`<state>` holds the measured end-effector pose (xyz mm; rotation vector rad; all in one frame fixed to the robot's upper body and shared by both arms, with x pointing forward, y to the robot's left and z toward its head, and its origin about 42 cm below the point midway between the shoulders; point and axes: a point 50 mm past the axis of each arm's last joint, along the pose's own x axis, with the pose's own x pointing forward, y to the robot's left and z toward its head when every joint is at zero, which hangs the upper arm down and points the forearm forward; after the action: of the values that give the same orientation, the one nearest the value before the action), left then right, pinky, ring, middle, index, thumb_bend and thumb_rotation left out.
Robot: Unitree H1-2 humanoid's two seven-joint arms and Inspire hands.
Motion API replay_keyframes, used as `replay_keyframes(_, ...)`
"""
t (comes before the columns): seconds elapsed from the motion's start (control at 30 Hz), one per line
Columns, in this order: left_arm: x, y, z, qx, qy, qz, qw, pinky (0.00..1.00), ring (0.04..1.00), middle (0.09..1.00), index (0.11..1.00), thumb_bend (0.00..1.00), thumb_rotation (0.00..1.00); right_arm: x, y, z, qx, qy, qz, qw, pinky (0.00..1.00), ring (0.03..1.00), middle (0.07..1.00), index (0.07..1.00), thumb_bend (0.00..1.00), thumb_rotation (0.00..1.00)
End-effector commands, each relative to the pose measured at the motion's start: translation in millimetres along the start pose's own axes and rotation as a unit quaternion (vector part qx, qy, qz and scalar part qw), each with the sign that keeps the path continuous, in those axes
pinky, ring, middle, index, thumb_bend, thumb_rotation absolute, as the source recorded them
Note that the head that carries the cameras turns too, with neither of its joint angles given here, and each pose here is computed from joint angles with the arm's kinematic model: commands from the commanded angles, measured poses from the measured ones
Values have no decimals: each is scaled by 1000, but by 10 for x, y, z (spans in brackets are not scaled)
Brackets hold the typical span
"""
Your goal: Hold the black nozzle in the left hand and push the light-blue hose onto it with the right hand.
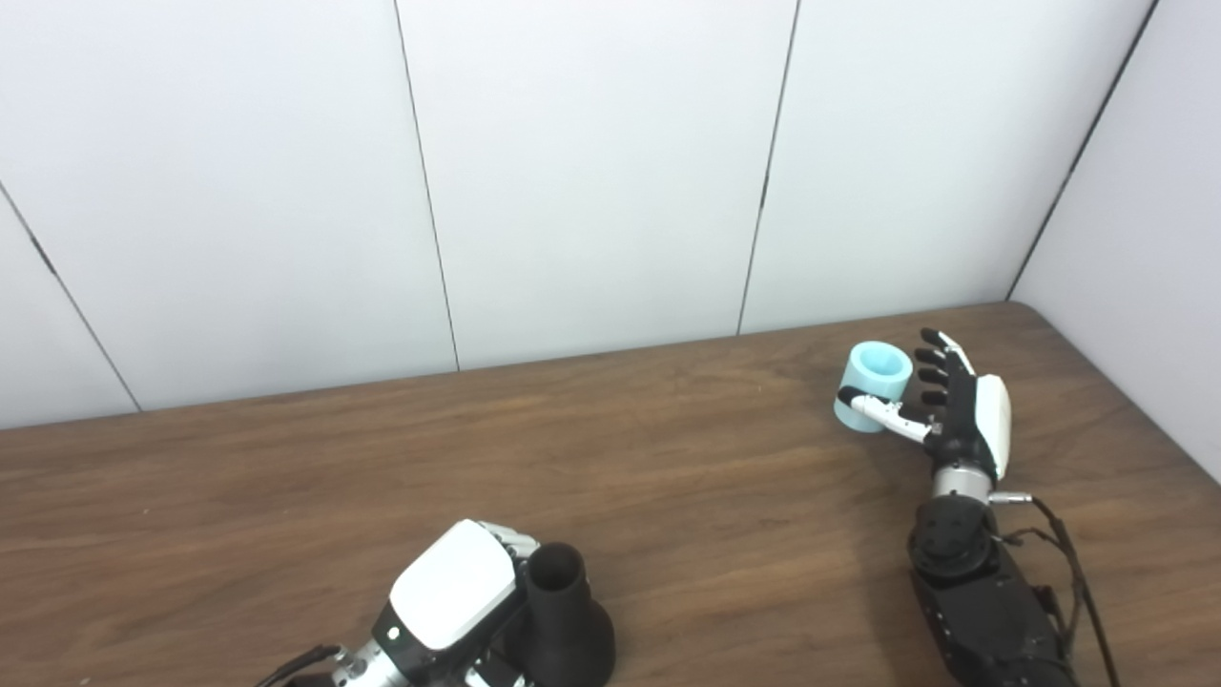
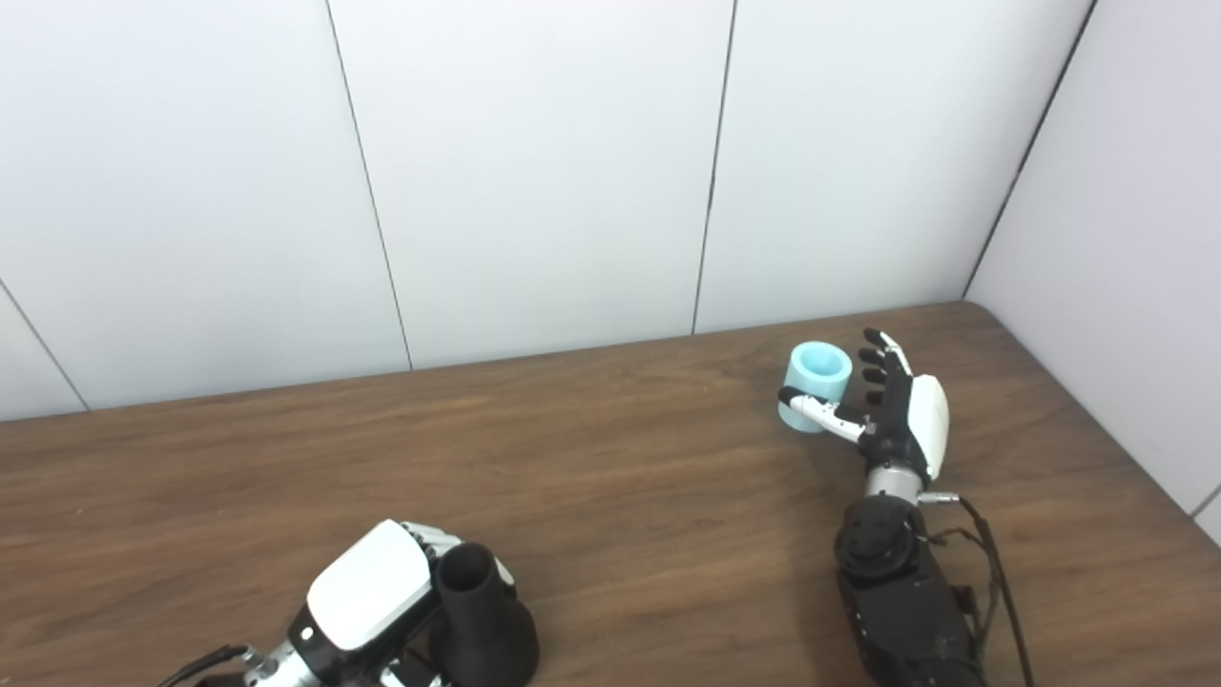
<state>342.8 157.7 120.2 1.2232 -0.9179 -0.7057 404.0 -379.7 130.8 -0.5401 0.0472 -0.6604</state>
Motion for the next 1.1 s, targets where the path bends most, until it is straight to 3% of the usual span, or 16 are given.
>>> replay_keyframes(0.0, -238, -279, 151, -7, -14, -67, 998, 287, 363, 430, 529, 497, 0, -55, 138, 41, 4, 6, 39, 999, 410, 528, 614, 759, 1000, 312)
replay_keyframes(0.2, -223, -268, 159, -7, -15, -64, 998, 310, 380, 432, 528, 499, 0, -48, 114, 67, -2, 4, 53, 999, 475, 576, 634, 702, 1000, 306)
replay_keyframes(0.3, -221, -274, 161, -3, -16, -65, 998, 283, 363, 429, 528, 497, 0, -75, 93, 83, -1, 3, 78, 997, 380, 488, 556, 645, 985, 256)
replay_keyframes(0.33, -223, -276, 161, -3, -16, -66, 998, 284, 361, 431, 530, 497, 0, -87, 89, 89, -3, 6, 88, 996, 280, 372, 450, 630, 976, 244)
replay_keyframes(0.37, -225, -275, 161, -5, -16, -67, 998, 291, 358, 436, 532, 496, 0, -99, 87, 98, -5, 10, 99, 995, 241, 334, 418, 619, 966, 241)
replay_keyframes(0.47, -233, -274, 163, -9, -14, -67, 998, 315, 368, 439, 529, 498, 0, -117, 84, 106, -9, 17, 126, 992, 207, 295, 379, 596, 934, 222)
replay_keyframes(0.53, -234, -272, 161, -10, -13, -67, 998, 318, 377, 436, 531, 498, 0, -124, 80, 110, -8, 17, 135, 991, 231, 324, 403, 572, 917, 211)
replay_keyframes(0.57, -233, -270, 159, -9, -13, -68, 998, 323, 378, 426, 520, 499, 0, -127, 77, 113, -9, 15, 137, 990, 289, 383, 444, 541, 900, 200)
replay_keyframes(0.6, -231, -269, 157, -9, -13, -69, 997, 333, 387, 425, 517, 500, 0, -129, 74, 113, -9, 13, 138, 990, 295, 384, 442, 514, 717, 175)
replay_keyframes(0.63, -230, -269, 156, -9, -13, -69, 997, 337, 391, 427, 516, 500, 0, -130, 72, 113, -9, 12, 139, 990, 301, 385, 440, 499, 623, 161)
replay_keyframes(0.7, -226, -268, 155, -7, -13, -69, 997, 321, 384, 430, 525, 499, 0, -142, 63, 115, -9, 7, 137, 990, 336, 406, 449, 487, 545, 147)
replay_keyframes(0.77, -223, -269, 154, -5, -14, -70, 997, 301, 379, 427, 526, 499, 0, -152, 56, 112, -6, 3, 136, 991, 369, 424, 458, 483, 529, 141)
replay_keyframes(0.87, -221, -270, 152, -2, -15, -72, 997, 342, 407, 431, 515, 502, 0, -178, 44, 122, 6, -2, 132, 991, 418, 455, 486, 479, 531, 15)
replay_keyframes(1.07, -223, -277, 156, -7, -14, -72, 997, 324, 369, 429, 515, 499, 0, -224, 16, 186, 18, -27, 134, 990, 454, 469, 493, 473, 529, 0)
